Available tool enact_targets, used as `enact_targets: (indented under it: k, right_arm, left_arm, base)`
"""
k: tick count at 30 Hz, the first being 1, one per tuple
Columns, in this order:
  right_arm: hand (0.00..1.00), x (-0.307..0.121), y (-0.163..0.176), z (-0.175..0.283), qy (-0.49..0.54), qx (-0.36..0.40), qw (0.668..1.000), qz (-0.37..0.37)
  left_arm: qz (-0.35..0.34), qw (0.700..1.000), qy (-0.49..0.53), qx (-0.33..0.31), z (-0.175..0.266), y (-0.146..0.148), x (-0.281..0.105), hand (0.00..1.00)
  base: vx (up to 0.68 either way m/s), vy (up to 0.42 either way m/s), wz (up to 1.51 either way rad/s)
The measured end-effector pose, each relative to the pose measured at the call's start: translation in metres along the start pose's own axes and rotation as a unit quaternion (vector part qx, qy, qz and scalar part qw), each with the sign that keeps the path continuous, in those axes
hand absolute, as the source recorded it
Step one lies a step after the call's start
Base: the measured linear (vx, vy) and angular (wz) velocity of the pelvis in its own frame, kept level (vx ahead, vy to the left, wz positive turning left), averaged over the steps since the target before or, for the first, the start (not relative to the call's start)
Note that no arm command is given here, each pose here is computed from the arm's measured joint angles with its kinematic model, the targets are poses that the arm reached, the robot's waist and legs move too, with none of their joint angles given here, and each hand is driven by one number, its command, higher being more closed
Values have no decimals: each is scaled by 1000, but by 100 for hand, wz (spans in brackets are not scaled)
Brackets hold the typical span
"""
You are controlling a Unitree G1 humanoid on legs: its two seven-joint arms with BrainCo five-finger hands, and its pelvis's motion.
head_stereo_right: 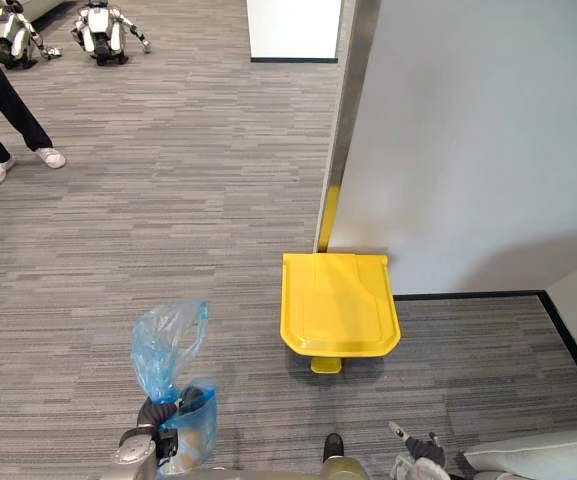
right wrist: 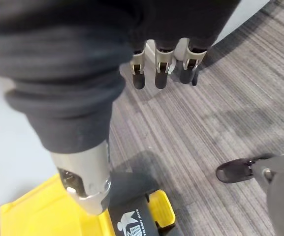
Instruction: Gather rubbish on tea table into small bin, then transfer packed bag to large trash can.
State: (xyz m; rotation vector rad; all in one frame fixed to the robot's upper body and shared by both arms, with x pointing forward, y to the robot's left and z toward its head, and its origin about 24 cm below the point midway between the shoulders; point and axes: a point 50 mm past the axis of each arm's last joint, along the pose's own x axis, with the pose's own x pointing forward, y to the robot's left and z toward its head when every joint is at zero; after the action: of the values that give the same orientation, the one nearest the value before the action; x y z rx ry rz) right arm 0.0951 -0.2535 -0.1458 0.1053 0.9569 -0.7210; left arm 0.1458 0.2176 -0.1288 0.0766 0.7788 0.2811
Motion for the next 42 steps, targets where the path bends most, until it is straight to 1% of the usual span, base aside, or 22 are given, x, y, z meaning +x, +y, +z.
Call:
enact_targets:
  k: [6, 15, 21, 30, 35, 42]
  right_arm:
    - [0, 1, -2, -2, 4, -5, 1000, -2]
    - [0, 1, -4, -2, 4, -11, 1000, -2]
    - [0, 2, -13, -1, 2, -21, 1000, -12]
    - [0, 3, -4, 7, -10, -31, 999, 2]
    - [0, 6, 4, 22, -29, -26, 999, 10]
    - [0, 1, 23, 28, -46, -7, 998, 32]
  left_arm:
    - [2, 1000, 8, 7, -4, 2, 0, 100]
    - [17, 1000, 15, 2, -8, 10, -1, 100]
    - [18, 1000, 19, 3, -11, 10, -2, 100]
    - [17, 1000, 19, 3, -11, 11, -3, 100]
    - [15, 1000, 7, 1, -3, 9, 0, 100]
    - [7, 999, -41, 0, 33, 2, 14, 100]
  base:
    - [16, 9, -7]
    - [-104, -31, -16]
    - [-71, -36, -10]
    - [22, -10, -19]
    - [44, 39, -21]
    - [29, 6, 27]
